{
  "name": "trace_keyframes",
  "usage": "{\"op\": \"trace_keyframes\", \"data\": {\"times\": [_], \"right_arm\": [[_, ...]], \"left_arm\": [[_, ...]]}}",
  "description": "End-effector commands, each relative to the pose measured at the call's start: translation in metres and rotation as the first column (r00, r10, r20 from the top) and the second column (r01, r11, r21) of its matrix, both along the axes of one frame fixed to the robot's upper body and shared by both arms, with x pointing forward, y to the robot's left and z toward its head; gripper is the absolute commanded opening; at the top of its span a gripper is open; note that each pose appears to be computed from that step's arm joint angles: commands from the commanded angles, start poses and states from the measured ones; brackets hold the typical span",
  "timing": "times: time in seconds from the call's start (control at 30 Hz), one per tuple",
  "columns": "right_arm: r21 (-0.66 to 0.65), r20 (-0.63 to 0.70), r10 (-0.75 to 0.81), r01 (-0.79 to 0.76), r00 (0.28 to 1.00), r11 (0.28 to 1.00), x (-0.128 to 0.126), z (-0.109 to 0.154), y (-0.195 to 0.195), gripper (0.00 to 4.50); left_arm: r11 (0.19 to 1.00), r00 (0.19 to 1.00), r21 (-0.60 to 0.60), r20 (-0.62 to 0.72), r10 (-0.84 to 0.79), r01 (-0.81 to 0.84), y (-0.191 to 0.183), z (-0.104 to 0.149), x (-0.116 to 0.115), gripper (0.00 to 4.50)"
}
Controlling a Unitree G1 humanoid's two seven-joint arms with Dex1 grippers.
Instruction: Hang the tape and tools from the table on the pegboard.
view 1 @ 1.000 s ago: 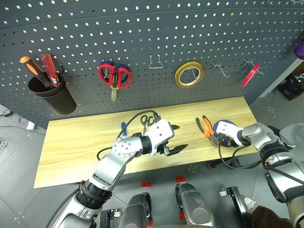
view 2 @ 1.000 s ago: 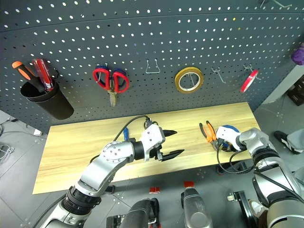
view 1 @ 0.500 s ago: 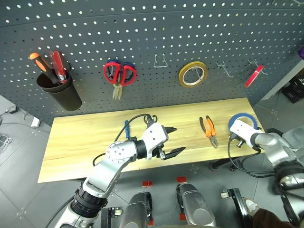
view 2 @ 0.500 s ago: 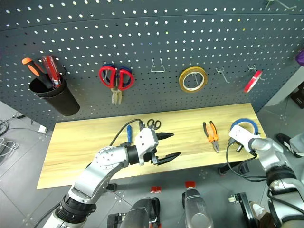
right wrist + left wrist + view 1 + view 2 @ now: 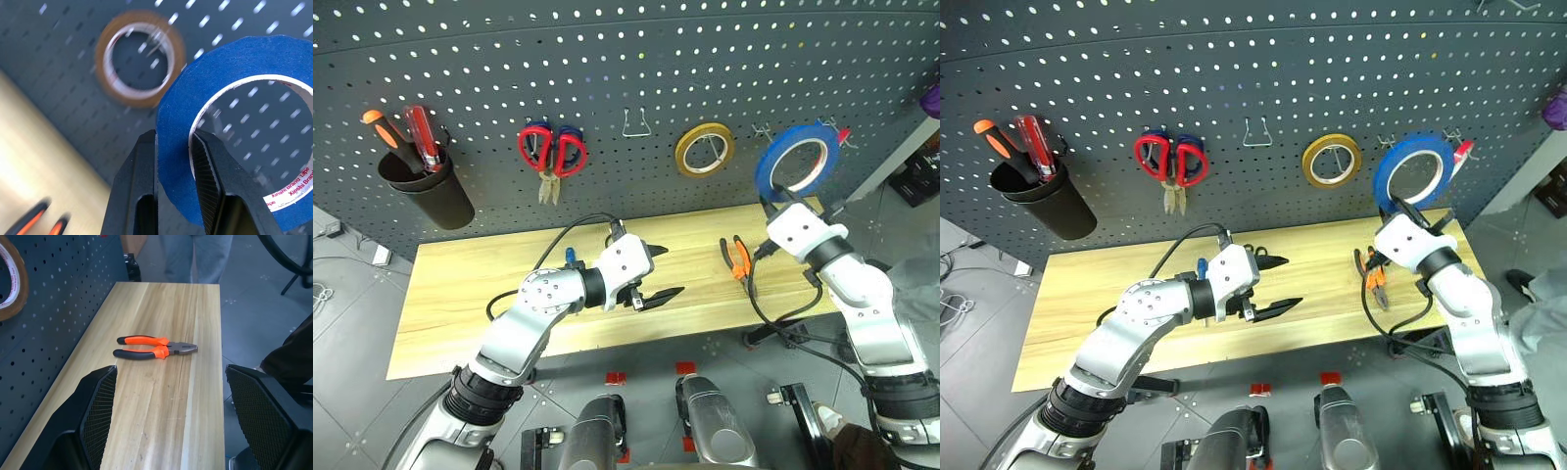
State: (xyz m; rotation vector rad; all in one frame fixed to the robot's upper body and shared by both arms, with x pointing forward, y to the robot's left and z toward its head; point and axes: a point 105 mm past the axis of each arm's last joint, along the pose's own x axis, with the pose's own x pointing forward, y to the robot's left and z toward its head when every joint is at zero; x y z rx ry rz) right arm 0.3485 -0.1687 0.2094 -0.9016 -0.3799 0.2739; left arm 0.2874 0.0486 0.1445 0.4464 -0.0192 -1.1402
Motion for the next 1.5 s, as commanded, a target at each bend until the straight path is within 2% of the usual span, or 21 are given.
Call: {"op": "trace_keyframes", "data": {"times": [0.03,0.2,0.33,0.43,0.57,0.7,0.73,0.8,0.97,1.2,1.33,1.5], "right_arm": [[0.067,-0.034,0.026,-0.024,0.999,0.997,0.018,0.006,0.000,0.68],[0.139,-0.170,0.039,-0.015,0.985,0.990,0.053,-0.005,-0.005,0.68],[0.187,-0.238,0.098,-0.053,0.966,0.981,0.056,-0.014,-0.001,0.68],[0.188,-0.337,0.098,-0.035,0.936,0.982,0.043,-0.042,-0.002,1.67],[0.253,-0.547,0.050,0.109,0.836,0.961,0.019,-0.091,-0.007,2.99],[0.305,-0.658,0.016,0.247,0.753,0.920,0.005,-0.111,0.000,4.39],[0.281,-0.690,-0.035,0.312,0.723,0.907,0.006,-0.118,0.001,4.48],[0.191,-0.749,-0.143,0.418,0.647,0.888,0.009,-0.131,0.000,4.48],[0.176,-0.820,-0.165,0.515,0.549,0.839,0.031,-0.143,-0.001,4.48],[0.124,-0.846,-0.222,0.583,0.485,0.803,0.061,-0.157,-0.009,4.48],[0.170,-0.900,-0.138,0.626,0.413,0.761,0.067,-0.169,-0.003,4.48],[0.192,-0.908,-0.111,0.637,0.404,0.747,0.076,-0.169,-0.003,4.48]], "left_arm": [[0.998,0.999,-0.057,0.046,0.006,-0.003,-0.003,0.018,0.001,3.74],[0.994,0.997,-0.096,0.063,0.051,-0.045,-0.002,0.024,0.009,3.74],[0.991,0.994,-0.102,0.060,0.093,-0.086,0.006,0.023,0.013,3.74],[0.981,0.983,-0.072,0.041,0.181,-0.178,0.031,0.011,0.020,3.74],[0.967,0.968,0.052,0.039,0.249,-0.251,0.069,-0.012,0.021,3.74],[0.952,0.963,0.147,0.042,0.265,-0.269,0.095,-0.027,0.020,3.74],[0.949,0.962,0.159,0.043,0.271,-0.274,0.100,-0.028,0.021,3.74],[0.947,0.961,0.165,0.046,0.272,-0.276,0.104,-0.027,0.024,3.74],[0.953,0.967,0.160,0.054,0.250,-0.256,0.098,-0.025,0.028,3.74],[0.956,0.970,0.160,0.040,0.242,-0.245,0.095,-0.029,0.025,3.74],[0.954,0.968,0.167,0.032,0.248,-0.250,0.098,-0.032,0.022,3.74],[0.953,0.967,0.167,0.032,0.252,-0.254,0.097,-0.032,0.022,3.74]]}}
